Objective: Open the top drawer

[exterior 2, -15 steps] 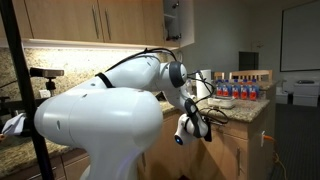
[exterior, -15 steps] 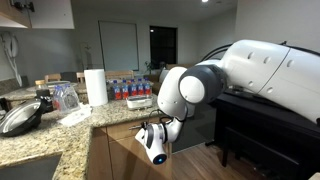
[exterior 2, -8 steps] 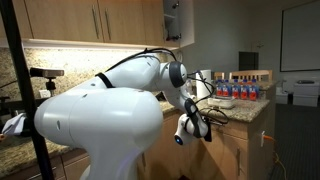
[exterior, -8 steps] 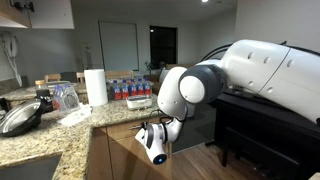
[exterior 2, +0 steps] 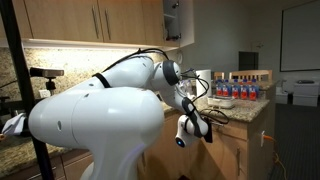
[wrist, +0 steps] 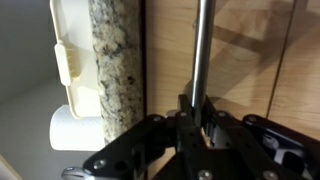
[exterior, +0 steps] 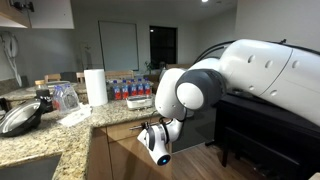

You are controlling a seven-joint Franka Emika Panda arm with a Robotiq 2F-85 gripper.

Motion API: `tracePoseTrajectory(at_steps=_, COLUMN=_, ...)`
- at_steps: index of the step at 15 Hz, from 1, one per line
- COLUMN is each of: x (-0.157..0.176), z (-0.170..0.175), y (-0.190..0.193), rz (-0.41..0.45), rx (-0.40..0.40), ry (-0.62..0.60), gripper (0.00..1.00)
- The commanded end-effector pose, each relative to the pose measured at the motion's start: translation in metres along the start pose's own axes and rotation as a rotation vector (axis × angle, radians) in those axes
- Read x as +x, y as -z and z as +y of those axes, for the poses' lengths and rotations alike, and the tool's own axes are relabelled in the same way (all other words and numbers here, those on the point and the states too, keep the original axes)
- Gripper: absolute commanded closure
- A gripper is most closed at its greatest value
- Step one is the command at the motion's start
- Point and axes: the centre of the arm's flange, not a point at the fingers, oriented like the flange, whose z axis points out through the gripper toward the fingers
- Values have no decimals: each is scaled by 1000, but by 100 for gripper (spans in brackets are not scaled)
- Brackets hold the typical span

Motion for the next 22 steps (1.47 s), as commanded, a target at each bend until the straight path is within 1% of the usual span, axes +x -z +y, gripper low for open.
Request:
tracePoseTrajectory(at_steps=1, x=11, z=1, y=42, rz=66, rx=5, ry=6, gripper=90)
tracePoseTrajectory(at_steps=14, x=19, z=-2, y=83, rz=144, rx=41, ry=-39, gripper=90)
tracePoseTrajectory(at_steps=19, x=19, z=-1, y=125, rz=179, rx=43, ry=-58, gripper=90)
tracePoseTrajectory(at_steps=22, x=20, z=2, y=143, rz=186, rx=52, ry=-60, gripper=90)
